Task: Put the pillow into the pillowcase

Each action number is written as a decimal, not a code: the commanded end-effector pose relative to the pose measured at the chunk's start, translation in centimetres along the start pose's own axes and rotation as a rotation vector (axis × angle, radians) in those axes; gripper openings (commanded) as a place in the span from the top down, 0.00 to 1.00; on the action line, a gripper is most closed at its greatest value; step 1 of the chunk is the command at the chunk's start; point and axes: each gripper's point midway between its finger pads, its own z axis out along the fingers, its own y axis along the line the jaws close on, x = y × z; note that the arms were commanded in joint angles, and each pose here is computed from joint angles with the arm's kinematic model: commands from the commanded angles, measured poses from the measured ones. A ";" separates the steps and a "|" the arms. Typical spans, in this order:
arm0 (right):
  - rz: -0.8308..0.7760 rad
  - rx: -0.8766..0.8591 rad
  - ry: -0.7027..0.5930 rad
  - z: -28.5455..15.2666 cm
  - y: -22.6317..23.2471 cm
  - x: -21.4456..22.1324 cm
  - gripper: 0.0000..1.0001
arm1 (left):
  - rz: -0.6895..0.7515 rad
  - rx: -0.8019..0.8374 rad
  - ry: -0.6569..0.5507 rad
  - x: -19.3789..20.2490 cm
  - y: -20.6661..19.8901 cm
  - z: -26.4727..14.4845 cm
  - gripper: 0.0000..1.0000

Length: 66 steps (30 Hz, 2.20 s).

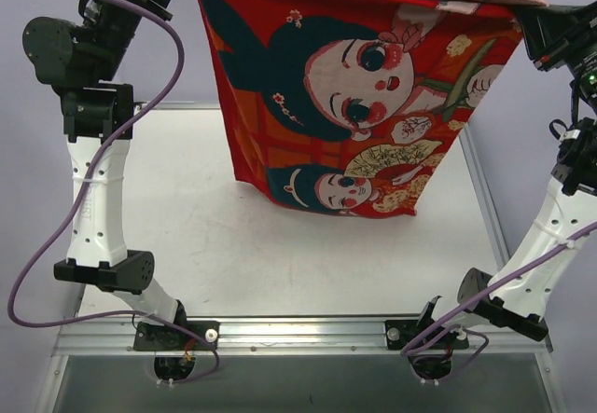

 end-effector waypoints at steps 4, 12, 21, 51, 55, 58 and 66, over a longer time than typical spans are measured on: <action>-0.324 0.159 -0.223 -4.3 2.1 -6.4 1.00 | 0.308 -0.277 -0.228 -11.6 2.8 -4.8 1.00; -0.500 0.182 -0.240 -8.7 6.9 -7.1 1.00 | 0.425 -0.349 -0.273 -17.1 0.2 -9.3 1.00; -0.480 0.188 -0.286 -8.9 7.6 -8.7 1.00 | 0.452 -0.384 -0.317 -20.4 0.1 -9.0 1.00; 0.042 0.710 1.581 -21.0 -23.4 43.7 0.23 | 0.012 -0.224 1.005 43.0 8.3 -10.3 0.02; 0.065 0.420 1.545 -20.1 -16.1 44.1 0.29 | -0.126 -0.161 1.164 40.9 4.3 -17.5 0.03; 0.007 0.022 1.554 -18.1 -8.6 45.6 0.35 | -0.283 -0.089 1.292 39.7 -0.3 -23.2 0.03; -0.055 -0.839 1.852 -23.7 5.2 49.7 0.50 | -0.659 -0.150 1.428 37.0 -5.5 -32.0 0.03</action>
